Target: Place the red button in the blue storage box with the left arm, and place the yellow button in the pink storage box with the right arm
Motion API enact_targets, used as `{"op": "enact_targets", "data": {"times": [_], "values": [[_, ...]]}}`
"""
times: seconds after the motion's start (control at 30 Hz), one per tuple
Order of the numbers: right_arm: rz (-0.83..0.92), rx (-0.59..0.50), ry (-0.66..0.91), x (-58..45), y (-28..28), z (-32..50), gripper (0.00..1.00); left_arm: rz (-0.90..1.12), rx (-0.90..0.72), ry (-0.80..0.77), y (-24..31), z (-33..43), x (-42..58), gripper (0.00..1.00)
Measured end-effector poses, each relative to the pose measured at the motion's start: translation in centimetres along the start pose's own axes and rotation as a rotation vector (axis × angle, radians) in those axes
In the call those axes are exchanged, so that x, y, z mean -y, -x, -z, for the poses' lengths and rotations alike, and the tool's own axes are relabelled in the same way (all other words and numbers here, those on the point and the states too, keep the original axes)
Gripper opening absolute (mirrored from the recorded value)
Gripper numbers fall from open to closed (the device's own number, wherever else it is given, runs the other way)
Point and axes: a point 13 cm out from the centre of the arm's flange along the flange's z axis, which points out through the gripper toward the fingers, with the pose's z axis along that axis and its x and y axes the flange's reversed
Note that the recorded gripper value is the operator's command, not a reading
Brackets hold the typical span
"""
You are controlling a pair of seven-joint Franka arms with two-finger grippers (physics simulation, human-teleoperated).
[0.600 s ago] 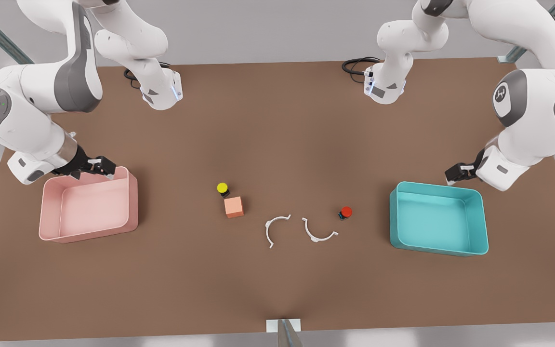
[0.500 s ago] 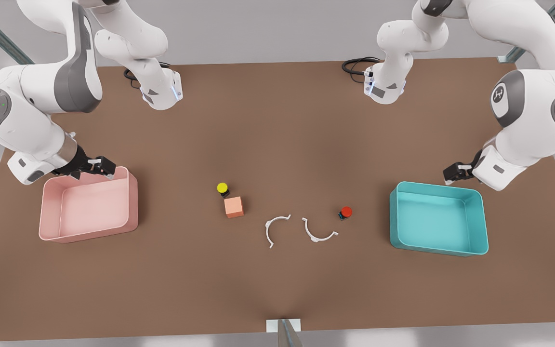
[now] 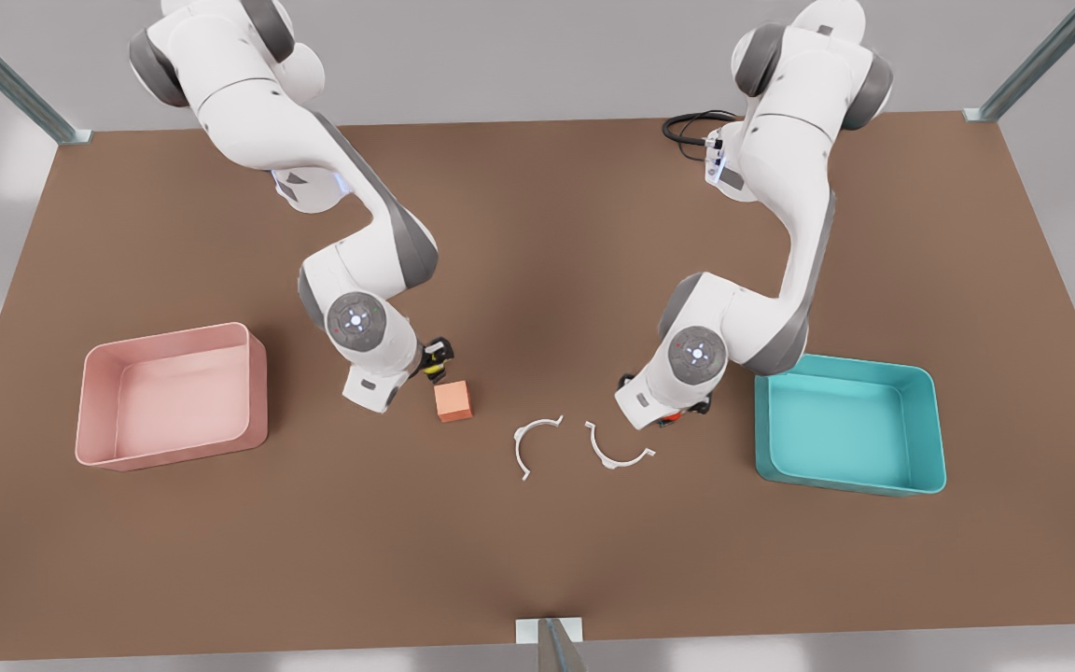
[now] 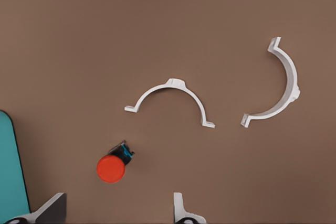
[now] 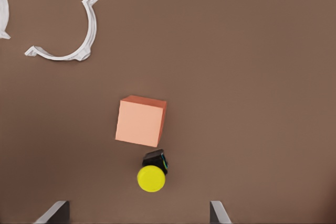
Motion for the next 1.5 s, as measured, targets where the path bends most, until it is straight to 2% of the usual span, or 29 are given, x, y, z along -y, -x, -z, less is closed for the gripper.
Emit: {"op": "enact_targets", "data": {"times": [0.3,0.63,1.03,1.1,1.2,1.37,1.43,1.5], "values": [[-0.058,-0.115,0.001,-2.5,-6.4,-9.2,1.00,0.109,0.033,-0.008,-2.7,-9.7,-1.5,1.00],[-0.160,-0.044,0.052,-2.2,-3.8,-14.7,1.00,0.195,0.146,-0.030,-1.3,-11.2,-3.2,1.00],[-0.227,-0.027,0.060,-1.0,-4.0,-16.5,0.99,0.244,0.136,-0.022,-2.2,-14.3,-4.4,1.00],[-0.231,-0.034,0.058,-0.9,-4.5,-17.4,0.99,0.248,0.126,-0.018,-2.4,-15.6,-4.5,0.95],[-0.237,-0.037,0.060,-0.8,-4.7,-18.4,0.99,0.254,0.128,-0.018,-2.3,-16.2,-4.5,0.67],[-0.241,-0.034,0.066,-0.8,-4.5,-19.4,0.99,0.261,0.138,-0.022,-2.1,-16.2,-4.5,0.57],[-0.241,-0.033,0.068,-0.8,-4.5,-19.7,0.92,0.264,0.145,-0.024,-1.9,-15.8,-4.5,0.51],[-0.241,-0.031,0.069,-0.8,-4.4,-19.9,0.87,0.269,0.159,-0.027,-1.6,-14.9,-4.6,0.50]]}}
